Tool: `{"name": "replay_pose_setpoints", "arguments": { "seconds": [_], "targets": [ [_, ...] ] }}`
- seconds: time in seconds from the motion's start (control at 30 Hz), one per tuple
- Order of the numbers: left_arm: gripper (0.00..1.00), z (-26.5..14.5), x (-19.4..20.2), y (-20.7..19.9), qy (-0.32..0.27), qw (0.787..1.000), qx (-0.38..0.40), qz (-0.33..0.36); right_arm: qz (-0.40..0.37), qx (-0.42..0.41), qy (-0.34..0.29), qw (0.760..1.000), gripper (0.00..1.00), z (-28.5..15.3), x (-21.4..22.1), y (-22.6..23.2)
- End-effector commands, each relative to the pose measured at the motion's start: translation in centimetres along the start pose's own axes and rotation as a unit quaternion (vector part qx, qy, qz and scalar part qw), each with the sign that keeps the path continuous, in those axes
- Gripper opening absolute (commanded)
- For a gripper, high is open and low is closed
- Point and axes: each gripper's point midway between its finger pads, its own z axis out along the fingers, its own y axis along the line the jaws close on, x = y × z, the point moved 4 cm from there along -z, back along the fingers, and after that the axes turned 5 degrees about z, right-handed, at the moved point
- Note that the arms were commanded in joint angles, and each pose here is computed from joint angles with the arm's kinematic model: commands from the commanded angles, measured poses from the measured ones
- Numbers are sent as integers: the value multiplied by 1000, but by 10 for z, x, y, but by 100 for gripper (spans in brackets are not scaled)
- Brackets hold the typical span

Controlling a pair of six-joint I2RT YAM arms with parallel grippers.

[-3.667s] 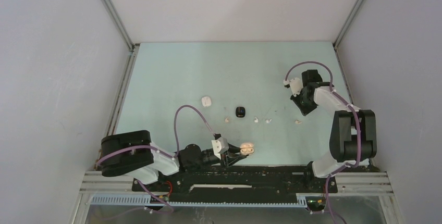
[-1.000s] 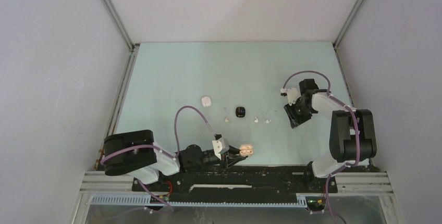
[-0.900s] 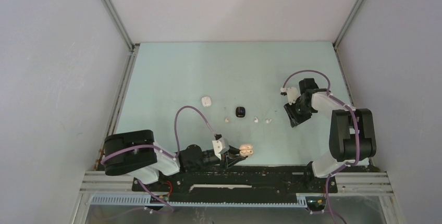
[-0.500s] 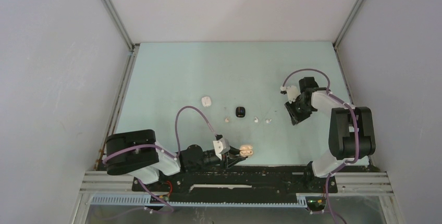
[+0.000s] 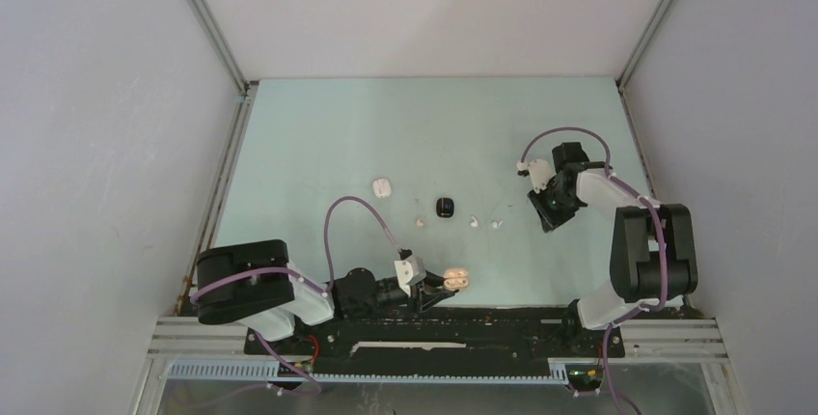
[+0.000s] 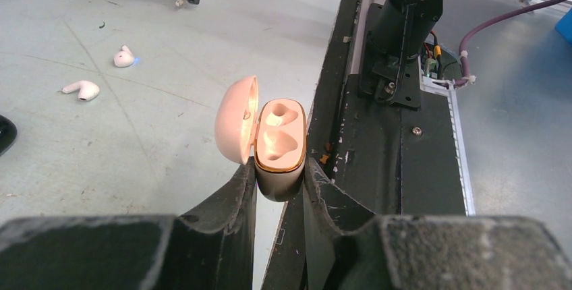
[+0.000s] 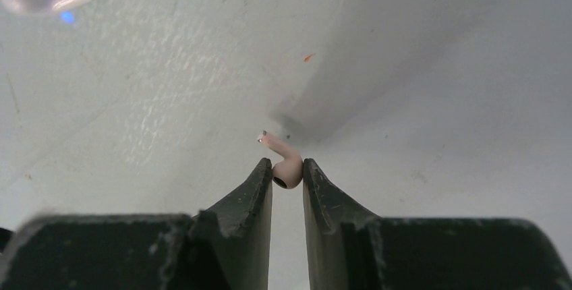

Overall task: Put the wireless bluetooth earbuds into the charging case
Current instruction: Pick up the earbud from the center of the board.

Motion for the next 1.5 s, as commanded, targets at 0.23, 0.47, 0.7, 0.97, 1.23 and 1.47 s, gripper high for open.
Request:
{"name": "replay_pose_setpoints", "arguments": {
  "seconds": [0.23,0.47,0.7,0.97,1.23,1.47],
  "targets": [
    [0,7,-14,12,-32,998,-48,0,-255,113,-47,959,1,-86,-13,46],
    [0,4,-17,21,-41,995,-85,-17,-393,161,-68,903,0,-128,-23,74],
    [0,11,-26,23,-55,994,-95,-20,-548,243,-168,783,0,-181,-47,106],
    [0,17,-52,35,-92,986,-137,-13,-610,294,-278,681,0,-213,-46,155],
    [0,14,-74,49,-95,978,-181,41,-646,351,-403,545,0,-234,-48,186],
    [0,16,-92,57,-67,969,-202,124,-683,386,-445,432,0,-225,-36,215]
  ]
}}
